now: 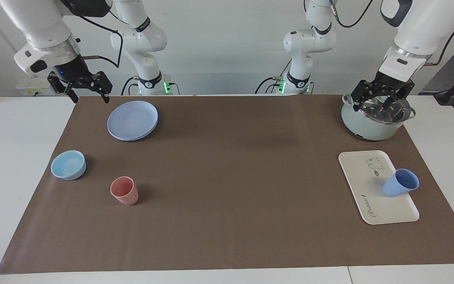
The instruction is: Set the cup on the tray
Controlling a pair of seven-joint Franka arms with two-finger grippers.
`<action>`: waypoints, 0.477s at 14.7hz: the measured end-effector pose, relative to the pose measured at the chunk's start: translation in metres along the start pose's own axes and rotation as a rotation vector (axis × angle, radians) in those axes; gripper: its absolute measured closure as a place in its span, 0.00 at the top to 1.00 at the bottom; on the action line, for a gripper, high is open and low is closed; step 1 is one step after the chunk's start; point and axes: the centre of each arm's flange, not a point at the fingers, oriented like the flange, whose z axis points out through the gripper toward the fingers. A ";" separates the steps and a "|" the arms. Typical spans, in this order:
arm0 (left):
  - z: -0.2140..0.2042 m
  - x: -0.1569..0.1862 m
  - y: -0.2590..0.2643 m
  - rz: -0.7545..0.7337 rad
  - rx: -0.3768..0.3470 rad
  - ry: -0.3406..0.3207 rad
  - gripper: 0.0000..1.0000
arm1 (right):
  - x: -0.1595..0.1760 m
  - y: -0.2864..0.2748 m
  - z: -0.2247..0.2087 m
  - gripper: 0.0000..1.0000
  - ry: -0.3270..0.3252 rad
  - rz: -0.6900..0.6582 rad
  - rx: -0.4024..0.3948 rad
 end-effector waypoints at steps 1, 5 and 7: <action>0.000 0.000 0.000 0.000 0.000 0.000 1.00 | 0.000 0.000 0.000 1.00 0.000 0.000 0.000; 0.000 0.000 -0.001 -0.002 0.000 -0.001 1.00 | 0.000 0.000 0.000 1.00 0.000 0.000 0.001; 0.000 0.000 -0.001 -0.002 0.000 -0.001 1.00 | 0.000 0.000 0.000 1.00 0.000 0.000 0.001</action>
